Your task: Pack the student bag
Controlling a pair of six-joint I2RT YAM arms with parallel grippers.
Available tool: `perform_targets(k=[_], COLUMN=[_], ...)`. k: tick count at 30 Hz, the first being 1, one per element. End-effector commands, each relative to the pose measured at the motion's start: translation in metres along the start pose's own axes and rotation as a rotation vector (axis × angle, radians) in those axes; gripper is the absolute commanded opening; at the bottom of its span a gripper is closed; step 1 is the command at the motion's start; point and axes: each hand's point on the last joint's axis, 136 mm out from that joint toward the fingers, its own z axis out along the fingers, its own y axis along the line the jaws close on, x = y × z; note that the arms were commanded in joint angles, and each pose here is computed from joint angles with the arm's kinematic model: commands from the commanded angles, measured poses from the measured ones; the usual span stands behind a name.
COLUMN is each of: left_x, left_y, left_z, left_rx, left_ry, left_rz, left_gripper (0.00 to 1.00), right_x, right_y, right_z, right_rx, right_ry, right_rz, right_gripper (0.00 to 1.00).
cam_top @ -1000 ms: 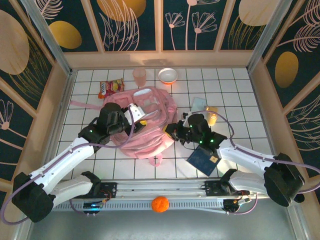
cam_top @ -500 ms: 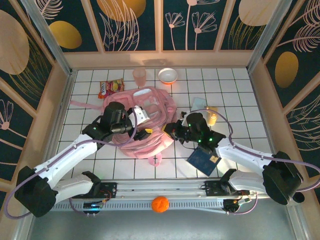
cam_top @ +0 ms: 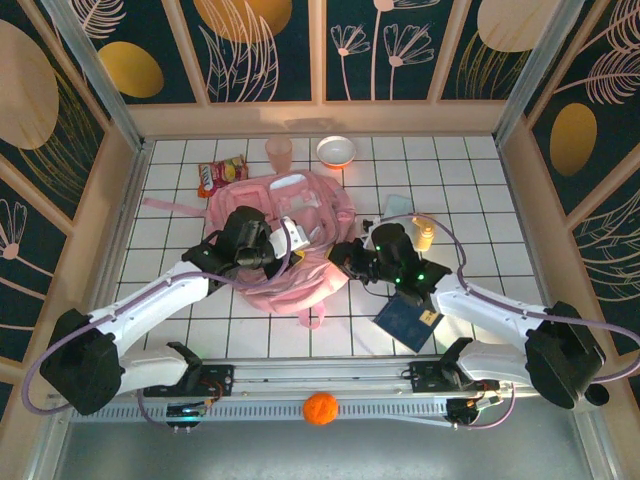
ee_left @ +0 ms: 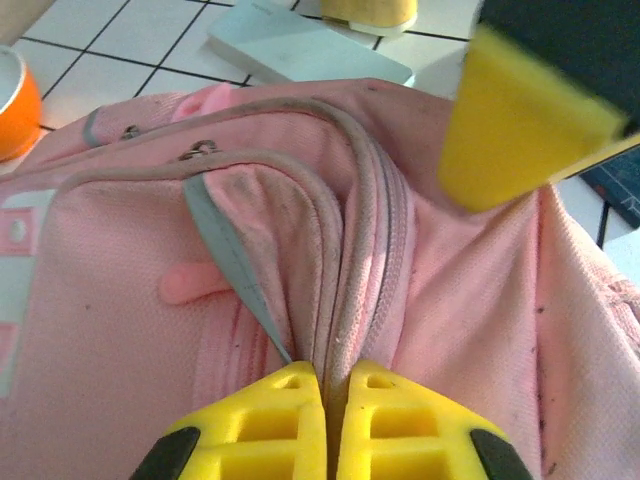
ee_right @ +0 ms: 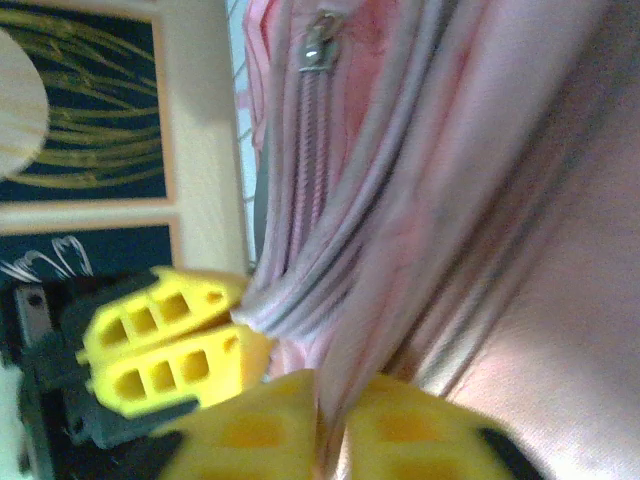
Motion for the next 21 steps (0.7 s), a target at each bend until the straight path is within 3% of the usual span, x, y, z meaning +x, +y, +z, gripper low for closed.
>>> perform_targets(k=[1,4,11,21], left_x=[-0.007,-0.012,-0.023,-0.053], left_y=[0.032,0.029,0.025,0.029], left_z=[-0.020,-0.031,-0.050,-0.095], left_rx=[-0.122,-0.074,-0.001,-0.090], left_ry=[0.001,-0.028,-0.076,-0.218], left_rz=[0.064,0.090,0.135,0.220], left_gripper=[0.00,0.00,0.00,0.00], right_x=[-0.014,-0.027,-0.046,-0.101], right_y=[0.043,0.036,0.007,-0.034], right_z=[-0.026,-0.041,-0.052,-0.034], right_rx=[-0.062,0.022,0.114,0.147], right_ry=[-0.066,-0.123,-0.080,0.073], right_rz=[-0.170,-0.298,-0.693,-1.279], right_gripper=[0.37,0.50,0.53,0.56])
